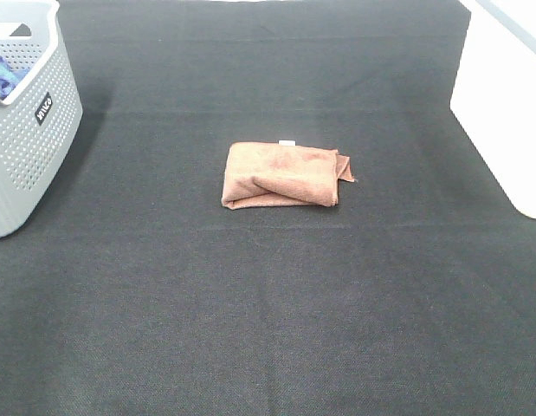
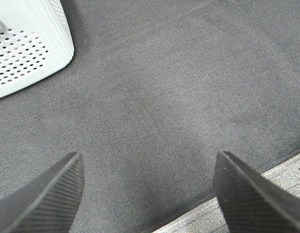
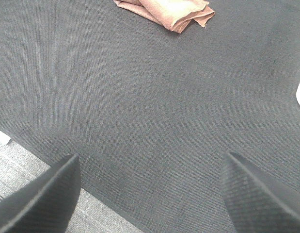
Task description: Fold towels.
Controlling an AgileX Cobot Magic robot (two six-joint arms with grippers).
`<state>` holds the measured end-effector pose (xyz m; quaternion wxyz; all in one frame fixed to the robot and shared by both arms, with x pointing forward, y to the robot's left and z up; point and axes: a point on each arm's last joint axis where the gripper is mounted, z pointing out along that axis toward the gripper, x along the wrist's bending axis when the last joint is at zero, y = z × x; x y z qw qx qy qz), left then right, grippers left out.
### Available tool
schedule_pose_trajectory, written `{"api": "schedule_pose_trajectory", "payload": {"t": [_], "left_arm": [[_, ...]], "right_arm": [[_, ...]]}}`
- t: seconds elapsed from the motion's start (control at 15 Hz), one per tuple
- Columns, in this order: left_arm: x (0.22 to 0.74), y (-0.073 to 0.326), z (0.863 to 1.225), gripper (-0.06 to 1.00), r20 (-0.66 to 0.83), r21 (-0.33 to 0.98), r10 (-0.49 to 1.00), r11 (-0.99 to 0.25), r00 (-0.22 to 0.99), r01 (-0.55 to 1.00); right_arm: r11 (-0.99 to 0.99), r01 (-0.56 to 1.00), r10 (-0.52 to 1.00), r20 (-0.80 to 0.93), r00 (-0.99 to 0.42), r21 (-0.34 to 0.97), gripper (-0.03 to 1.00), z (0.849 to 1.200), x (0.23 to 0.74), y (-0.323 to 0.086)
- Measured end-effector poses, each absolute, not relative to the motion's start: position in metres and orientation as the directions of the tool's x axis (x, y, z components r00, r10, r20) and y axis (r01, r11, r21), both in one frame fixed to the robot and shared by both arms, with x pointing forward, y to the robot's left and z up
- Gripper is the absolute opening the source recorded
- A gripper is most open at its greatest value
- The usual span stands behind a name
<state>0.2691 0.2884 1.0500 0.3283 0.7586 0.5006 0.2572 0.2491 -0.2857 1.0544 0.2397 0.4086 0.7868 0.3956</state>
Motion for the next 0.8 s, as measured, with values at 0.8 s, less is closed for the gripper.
{"api": "schedule_pose_trajectory", "payload": {"t": [0.8], "left_arm": [[0.2687,0.2926,1.0507,0.71,0.061,0.767,0.970,-0.197,0.237,0.611]], "right_arm": [[0.153,0.552,0.980,-0.053,-0.193,0.820,0.75,1.0545,0.2534,-0.2906]]}}
